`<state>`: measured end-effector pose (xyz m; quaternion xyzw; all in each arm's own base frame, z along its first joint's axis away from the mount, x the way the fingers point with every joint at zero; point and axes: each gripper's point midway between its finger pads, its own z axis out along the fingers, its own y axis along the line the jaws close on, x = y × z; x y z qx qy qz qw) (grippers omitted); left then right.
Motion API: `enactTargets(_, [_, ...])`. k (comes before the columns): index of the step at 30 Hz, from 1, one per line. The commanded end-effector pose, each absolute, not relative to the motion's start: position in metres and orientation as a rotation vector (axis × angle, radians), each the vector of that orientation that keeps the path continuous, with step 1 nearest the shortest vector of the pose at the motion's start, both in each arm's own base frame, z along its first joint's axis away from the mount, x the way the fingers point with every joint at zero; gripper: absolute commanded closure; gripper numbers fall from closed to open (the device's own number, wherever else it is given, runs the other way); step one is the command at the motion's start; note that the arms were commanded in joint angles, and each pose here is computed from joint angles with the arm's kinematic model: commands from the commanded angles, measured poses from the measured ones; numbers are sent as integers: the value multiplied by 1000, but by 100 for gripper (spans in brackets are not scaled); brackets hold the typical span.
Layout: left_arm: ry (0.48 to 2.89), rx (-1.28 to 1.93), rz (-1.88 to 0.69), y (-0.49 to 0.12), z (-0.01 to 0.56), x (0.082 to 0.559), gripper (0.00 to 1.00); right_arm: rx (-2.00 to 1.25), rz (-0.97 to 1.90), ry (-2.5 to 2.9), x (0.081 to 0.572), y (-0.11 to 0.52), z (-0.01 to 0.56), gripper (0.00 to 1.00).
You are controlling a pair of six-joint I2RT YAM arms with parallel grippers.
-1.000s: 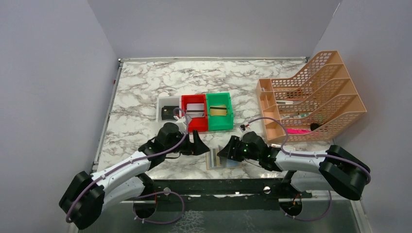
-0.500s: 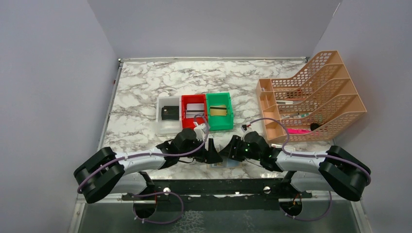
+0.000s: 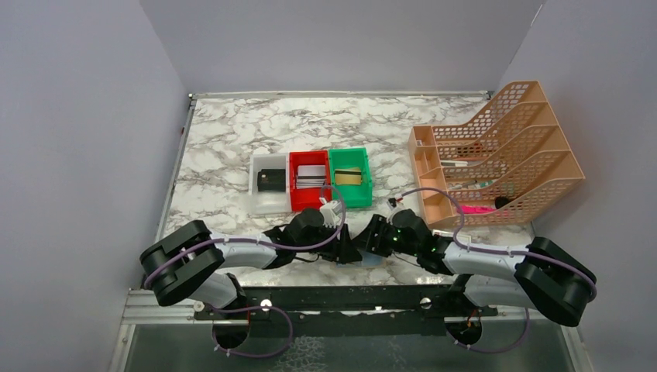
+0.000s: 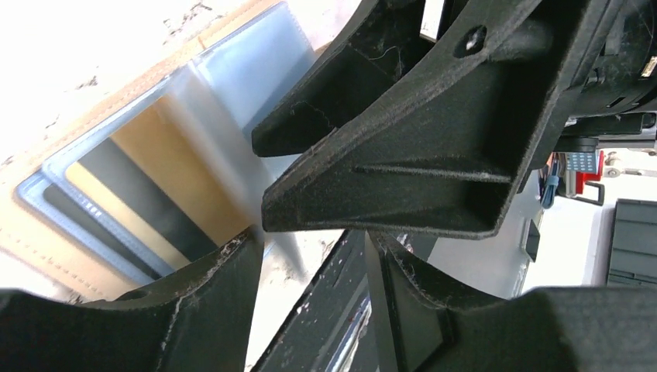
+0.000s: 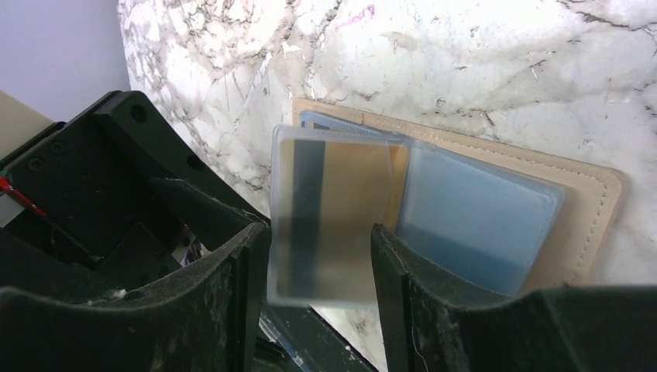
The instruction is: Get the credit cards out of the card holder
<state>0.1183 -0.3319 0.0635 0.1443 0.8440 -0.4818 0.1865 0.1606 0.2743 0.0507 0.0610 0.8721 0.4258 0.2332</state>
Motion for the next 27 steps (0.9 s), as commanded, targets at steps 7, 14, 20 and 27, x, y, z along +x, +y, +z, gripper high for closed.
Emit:
enactTargets(7, [2223, 517, -1449, -374, 94, 129, 47, 235, 919, 2402, 175, 243, 57, 36])
enactTargets(14, [2251, 601, -1464, -396, 83, 124, 44, 339, 609, 2330, 191, 191, 74, 35])
enactTargets(20, [2232, 594, -1449, -393, 88, 124, 45, 320, 620, 2316, 189, 189, 81, 37])
enactTargets(27, [2304, 462, -1072, -339, 80, 150, 41, 144, 839, 2315, 180, 225, 88, 51])
